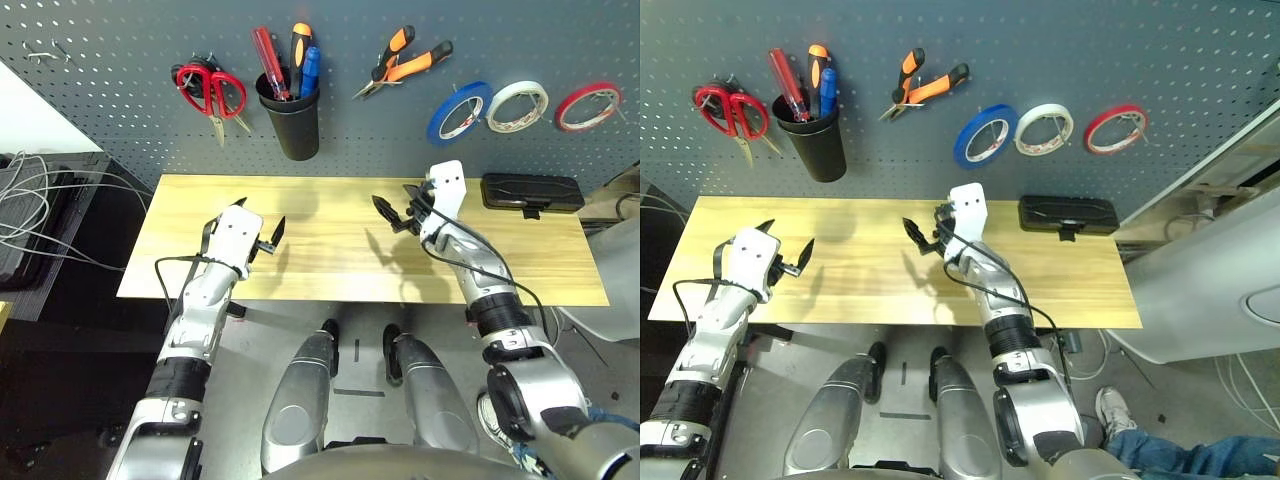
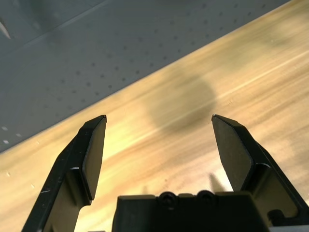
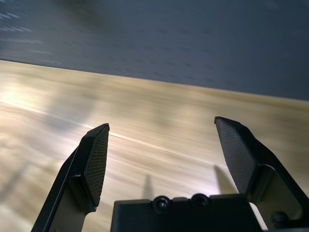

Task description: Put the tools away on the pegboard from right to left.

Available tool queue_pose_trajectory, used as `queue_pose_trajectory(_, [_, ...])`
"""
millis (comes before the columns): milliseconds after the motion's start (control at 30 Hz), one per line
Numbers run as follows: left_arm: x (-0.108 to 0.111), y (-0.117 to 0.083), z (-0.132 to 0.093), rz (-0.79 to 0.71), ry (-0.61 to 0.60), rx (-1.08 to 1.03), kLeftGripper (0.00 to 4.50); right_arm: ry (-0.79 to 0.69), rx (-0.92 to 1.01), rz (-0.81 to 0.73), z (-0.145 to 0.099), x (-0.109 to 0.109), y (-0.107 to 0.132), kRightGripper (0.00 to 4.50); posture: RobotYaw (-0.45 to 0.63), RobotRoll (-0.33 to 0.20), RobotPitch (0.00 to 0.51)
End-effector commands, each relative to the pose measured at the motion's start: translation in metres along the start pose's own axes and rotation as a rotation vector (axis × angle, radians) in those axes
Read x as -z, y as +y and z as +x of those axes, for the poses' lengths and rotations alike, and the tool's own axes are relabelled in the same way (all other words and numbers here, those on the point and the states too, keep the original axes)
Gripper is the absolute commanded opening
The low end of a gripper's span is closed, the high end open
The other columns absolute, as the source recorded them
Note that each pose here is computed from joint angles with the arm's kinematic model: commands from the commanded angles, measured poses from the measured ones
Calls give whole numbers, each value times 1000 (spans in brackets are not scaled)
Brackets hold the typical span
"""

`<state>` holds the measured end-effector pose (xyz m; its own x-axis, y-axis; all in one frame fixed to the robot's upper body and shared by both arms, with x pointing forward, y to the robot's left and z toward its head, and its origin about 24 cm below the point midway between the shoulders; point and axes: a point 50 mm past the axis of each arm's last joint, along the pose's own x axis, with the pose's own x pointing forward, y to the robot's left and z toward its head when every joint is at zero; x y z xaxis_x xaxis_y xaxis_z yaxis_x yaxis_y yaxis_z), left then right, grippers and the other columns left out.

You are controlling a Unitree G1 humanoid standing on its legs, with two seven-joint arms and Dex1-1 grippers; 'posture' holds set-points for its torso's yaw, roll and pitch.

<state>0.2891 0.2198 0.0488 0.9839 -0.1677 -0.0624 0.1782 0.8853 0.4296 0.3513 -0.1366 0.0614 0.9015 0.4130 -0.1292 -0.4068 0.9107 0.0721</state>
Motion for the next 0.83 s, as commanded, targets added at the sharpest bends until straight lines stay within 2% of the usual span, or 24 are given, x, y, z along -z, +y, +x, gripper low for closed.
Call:
queue_pose_trajectory(33, [15,-8,-5,-23,71,27,4456,35,125,35,-7,13,-18,4500,33,0,276])
queue_pose_trajectory(400, [30,-23,11,-105,155,49,4456,77,395,70,-28,17,-71,4500,9,0,294])
queue_pose_trajectory(633, [36,-35,22,-122,198,64,4456,131,434,71,-39,24,-92,4500,-13,0,276])
queue_pose_trajectory(833, [42,-38,26,-134,231,53,4456,147,437,54,-44,25,-102,4500,-42,0,266])
